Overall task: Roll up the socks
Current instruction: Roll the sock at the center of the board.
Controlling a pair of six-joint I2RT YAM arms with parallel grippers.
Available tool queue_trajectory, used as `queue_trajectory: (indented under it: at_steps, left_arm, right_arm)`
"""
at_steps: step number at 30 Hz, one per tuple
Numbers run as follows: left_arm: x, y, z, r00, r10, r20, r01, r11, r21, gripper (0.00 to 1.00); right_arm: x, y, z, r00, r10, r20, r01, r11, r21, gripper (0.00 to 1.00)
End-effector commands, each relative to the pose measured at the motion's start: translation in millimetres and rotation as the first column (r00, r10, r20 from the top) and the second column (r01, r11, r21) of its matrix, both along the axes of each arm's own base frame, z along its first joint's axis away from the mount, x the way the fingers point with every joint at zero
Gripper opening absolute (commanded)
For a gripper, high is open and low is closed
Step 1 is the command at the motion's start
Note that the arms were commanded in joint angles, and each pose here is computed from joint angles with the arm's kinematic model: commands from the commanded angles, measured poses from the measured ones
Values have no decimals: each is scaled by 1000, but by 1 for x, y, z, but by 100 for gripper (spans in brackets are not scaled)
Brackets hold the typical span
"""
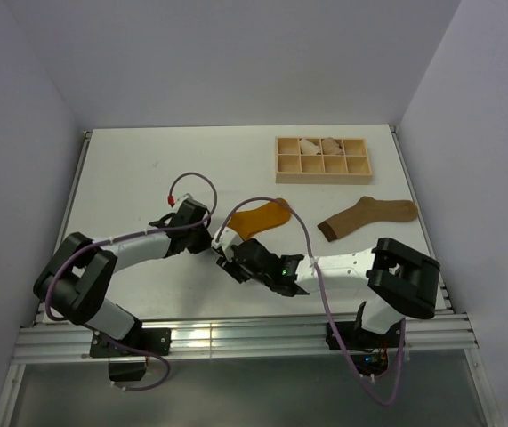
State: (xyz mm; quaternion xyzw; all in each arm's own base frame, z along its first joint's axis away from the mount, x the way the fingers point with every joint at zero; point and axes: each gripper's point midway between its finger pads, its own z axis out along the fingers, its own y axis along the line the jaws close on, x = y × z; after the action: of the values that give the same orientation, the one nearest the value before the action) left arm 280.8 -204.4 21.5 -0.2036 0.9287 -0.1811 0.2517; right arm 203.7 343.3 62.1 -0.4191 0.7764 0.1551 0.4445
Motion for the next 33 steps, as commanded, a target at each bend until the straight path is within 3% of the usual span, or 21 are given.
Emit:
queue_trajectory:
  at_steps: [1, 18, 23, 33]
  left_arm:
    - [-2, 10, -11, 999, -20, -36, 22, 998, 57, 0]
    - [4, 13, 0, 999, -52, -13, 52, 998, 40, 0]
    - [1, 11, -1, 998, -54, -14, 55, 998, 18, 0]
    - [1, 8, -2, 997, -69, -17, 70, 998, 3, 0]
  right_arm:
    - [22, 12, 38, 976, -27, 217, 27, 1000, 5, 52]
    - [22, 60, 9, 943, 97, 319, -47, 986, -162, 54]
    - [29, 59, -17, 940, 110, 322, -23, 965, -261, 54]
    - [30, 47, -47, 954, 92, 287, 4, 948, -317, 52]
